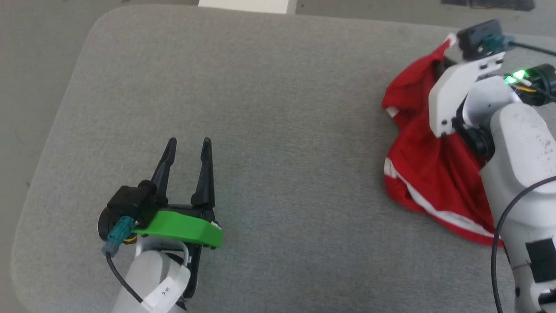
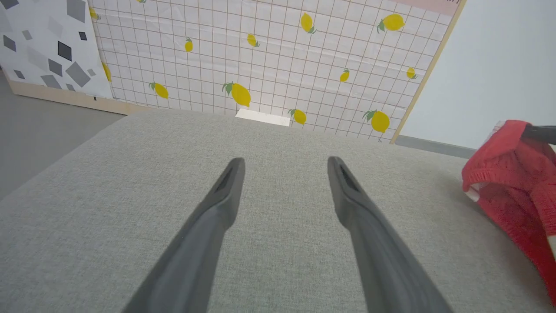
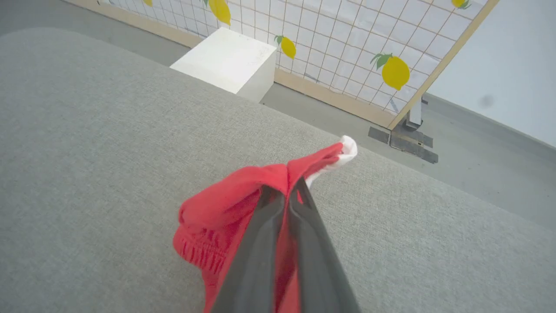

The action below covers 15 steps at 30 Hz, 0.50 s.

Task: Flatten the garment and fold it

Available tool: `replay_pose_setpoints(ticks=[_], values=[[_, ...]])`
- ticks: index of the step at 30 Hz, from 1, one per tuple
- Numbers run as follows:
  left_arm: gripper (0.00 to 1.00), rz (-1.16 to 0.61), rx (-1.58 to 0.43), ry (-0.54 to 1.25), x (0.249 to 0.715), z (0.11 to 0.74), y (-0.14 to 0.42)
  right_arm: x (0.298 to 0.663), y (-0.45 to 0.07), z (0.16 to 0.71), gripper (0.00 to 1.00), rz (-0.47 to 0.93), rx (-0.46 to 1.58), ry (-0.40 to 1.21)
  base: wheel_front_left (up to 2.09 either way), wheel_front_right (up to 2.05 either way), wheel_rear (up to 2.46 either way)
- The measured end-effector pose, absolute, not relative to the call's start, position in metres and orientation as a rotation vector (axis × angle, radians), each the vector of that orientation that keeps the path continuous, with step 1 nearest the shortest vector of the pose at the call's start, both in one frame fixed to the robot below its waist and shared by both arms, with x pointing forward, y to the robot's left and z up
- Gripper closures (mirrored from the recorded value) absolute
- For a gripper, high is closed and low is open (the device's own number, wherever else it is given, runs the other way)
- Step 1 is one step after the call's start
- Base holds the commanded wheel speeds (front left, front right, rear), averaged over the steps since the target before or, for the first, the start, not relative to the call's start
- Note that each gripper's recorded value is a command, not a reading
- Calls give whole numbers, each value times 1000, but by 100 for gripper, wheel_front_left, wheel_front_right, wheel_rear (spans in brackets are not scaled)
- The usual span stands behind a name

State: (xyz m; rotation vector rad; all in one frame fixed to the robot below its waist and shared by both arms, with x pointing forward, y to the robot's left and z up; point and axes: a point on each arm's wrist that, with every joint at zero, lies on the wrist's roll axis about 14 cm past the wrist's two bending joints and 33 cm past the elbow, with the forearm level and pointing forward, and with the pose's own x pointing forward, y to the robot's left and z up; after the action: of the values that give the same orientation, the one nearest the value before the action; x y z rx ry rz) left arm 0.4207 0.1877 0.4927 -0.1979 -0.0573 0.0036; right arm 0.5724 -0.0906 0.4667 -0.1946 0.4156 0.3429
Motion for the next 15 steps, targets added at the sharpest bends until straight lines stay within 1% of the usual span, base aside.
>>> replay_pose_setpoints(ticks=[1, 2, 3, 5, 7, 10, 15], values=[[0, 11, -196, -53, 420, 491, 190, 577, -87, 465, 77, 343, -171, 405, 0, 0, 0], [0, 18, -195, -47, 420, 489, 192, 579, -82, 461, 5, 349, -160, 406, 0, 0, 0], [0, 23, -194, -43, 419, 488, 194, 578, -79, 455, 0, 354, -154, 417, 0, 0, 0], [0, 43, -189, -37, 418, 485, 199, 574, -73, 441, 0, 366, -137, 440, 0, 0, 0], [0, 50, -188, -37, 416, 486, 202, 570, -71, 438, 0, 371, -129, 426, 0, 0, 0], [0, 58, -187, -31, 412, 484, 203, 561, -77, 441, 0, 354, -66, 359, 0, 0, 0], [0, 61, -190, -13, 400, 479, 203, 530, -99, 454, 0, 294, 49, 198, 0, 0, 0]])
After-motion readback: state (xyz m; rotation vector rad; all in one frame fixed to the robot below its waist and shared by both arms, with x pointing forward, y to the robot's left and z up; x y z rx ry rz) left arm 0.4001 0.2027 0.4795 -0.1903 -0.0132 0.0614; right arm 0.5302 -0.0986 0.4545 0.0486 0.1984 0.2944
